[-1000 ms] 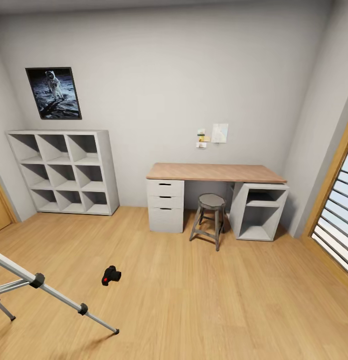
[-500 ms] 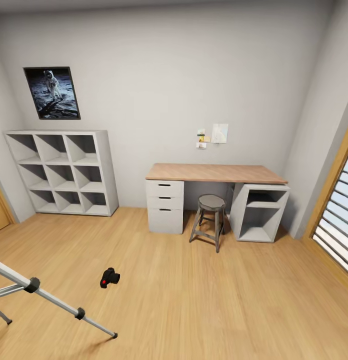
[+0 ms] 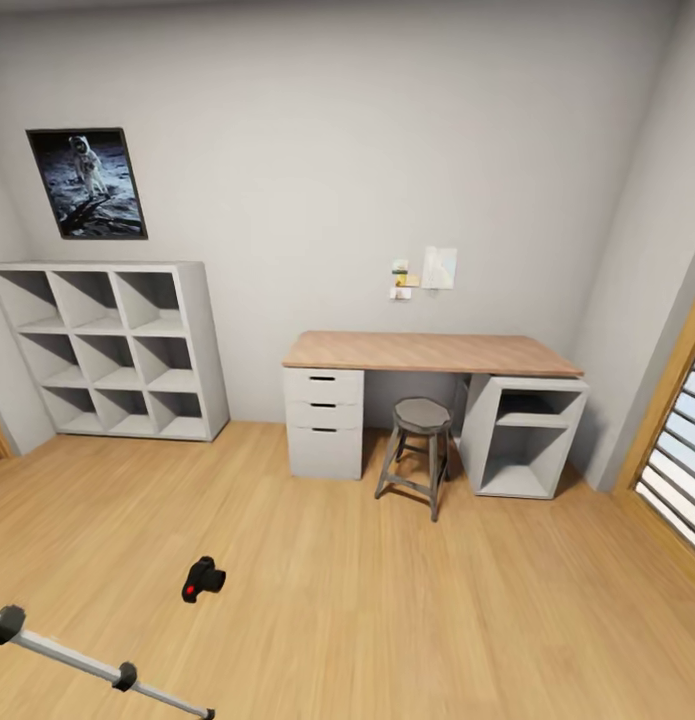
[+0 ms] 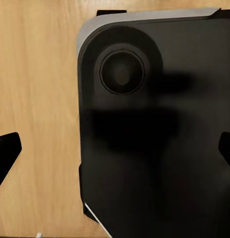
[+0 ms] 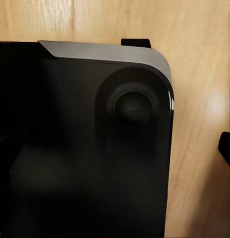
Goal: Attach the digital camera to the camera tripod in the bedroom.
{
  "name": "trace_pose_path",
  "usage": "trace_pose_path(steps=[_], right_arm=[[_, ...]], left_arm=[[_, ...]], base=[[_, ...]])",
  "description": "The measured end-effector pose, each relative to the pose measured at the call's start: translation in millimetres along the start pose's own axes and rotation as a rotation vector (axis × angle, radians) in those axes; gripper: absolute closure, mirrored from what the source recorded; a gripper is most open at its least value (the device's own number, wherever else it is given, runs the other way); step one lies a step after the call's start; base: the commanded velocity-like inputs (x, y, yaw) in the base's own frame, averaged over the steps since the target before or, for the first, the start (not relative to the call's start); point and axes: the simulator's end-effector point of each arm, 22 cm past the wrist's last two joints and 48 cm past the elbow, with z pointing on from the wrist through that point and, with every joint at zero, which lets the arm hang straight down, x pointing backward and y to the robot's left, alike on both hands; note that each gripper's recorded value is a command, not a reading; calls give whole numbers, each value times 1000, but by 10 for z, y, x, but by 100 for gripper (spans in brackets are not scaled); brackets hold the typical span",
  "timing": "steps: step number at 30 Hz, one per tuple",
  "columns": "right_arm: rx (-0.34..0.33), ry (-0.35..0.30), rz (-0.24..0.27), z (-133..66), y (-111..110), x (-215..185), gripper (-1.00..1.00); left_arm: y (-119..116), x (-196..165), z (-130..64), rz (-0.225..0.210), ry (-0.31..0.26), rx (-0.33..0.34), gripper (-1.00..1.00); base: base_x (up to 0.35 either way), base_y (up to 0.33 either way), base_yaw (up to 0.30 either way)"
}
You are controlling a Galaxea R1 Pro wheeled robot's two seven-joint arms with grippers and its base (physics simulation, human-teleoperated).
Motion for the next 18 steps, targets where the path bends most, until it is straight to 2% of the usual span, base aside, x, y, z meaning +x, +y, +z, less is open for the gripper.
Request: trace_pose_path(steps=[18], right_arm=[[0, -1, 0, 0, -1, -5, -100]], left_arm=[[-16, -101, 0, -1, -18, 1, -100]], base=[[322, -132, 0]])
